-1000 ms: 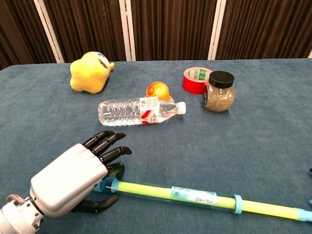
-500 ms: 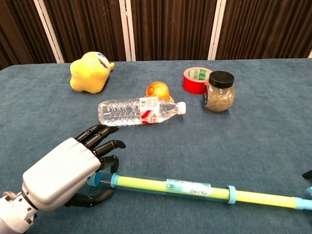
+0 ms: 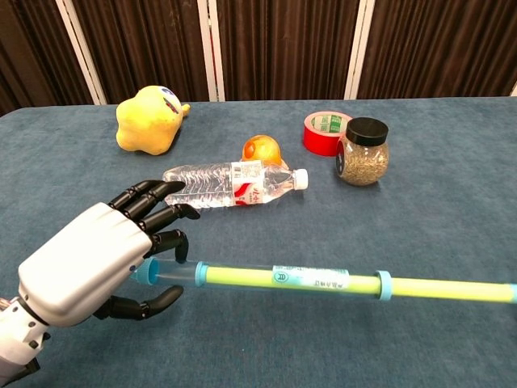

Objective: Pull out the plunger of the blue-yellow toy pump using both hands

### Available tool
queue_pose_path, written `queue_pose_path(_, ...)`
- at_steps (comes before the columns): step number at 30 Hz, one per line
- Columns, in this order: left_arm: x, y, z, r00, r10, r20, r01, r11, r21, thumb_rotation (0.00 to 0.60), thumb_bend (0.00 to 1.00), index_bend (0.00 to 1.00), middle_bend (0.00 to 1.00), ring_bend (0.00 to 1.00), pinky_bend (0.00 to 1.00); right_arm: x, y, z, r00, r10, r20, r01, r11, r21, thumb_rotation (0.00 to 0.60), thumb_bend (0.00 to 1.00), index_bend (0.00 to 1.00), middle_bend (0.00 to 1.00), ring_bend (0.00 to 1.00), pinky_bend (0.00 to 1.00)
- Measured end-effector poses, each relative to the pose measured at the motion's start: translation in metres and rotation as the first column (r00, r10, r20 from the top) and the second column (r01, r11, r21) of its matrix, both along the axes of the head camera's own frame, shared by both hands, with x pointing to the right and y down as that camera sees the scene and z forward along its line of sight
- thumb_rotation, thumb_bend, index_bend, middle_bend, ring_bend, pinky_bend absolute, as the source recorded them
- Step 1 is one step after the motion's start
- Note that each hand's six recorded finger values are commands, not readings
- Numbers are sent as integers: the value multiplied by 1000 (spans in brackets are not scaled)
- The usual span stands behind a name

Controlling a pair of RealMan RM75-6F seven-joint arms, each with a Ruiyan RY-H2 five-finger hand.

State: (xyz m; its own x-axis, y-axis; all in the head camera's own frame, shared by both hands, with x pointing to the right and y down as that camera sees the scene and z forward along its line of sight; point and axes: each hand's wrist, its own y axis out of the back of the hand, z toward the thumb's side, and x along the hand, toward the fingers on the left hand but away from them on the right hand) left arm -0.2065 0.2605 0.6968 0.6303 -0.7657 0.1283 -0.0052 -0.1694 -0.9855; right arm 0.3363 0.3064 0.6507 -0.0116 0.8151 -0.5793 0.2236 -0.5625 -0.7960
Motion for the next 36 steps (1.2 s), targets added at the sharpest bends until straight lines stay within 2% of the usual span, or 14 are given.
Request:
queue_pose_path(19, -13, -9, -27, 1000, -6, -13, 7, 997, 72, 600, 620, 729, 207, 42, 98, 47, -59, -28, 980, 79, -180, -61, 993, 102, 600, 431, 840, 340, 304, 304)
queue_pose_path(36, -26, -11, -46, 1000, -11, -20, 13, 992, 129, 600, 622, 731, 217, 58, 98, 89, -83, -42, 957, 149, -250, -116, 983, 143, 600, 423, 842, 343, 304, 304)
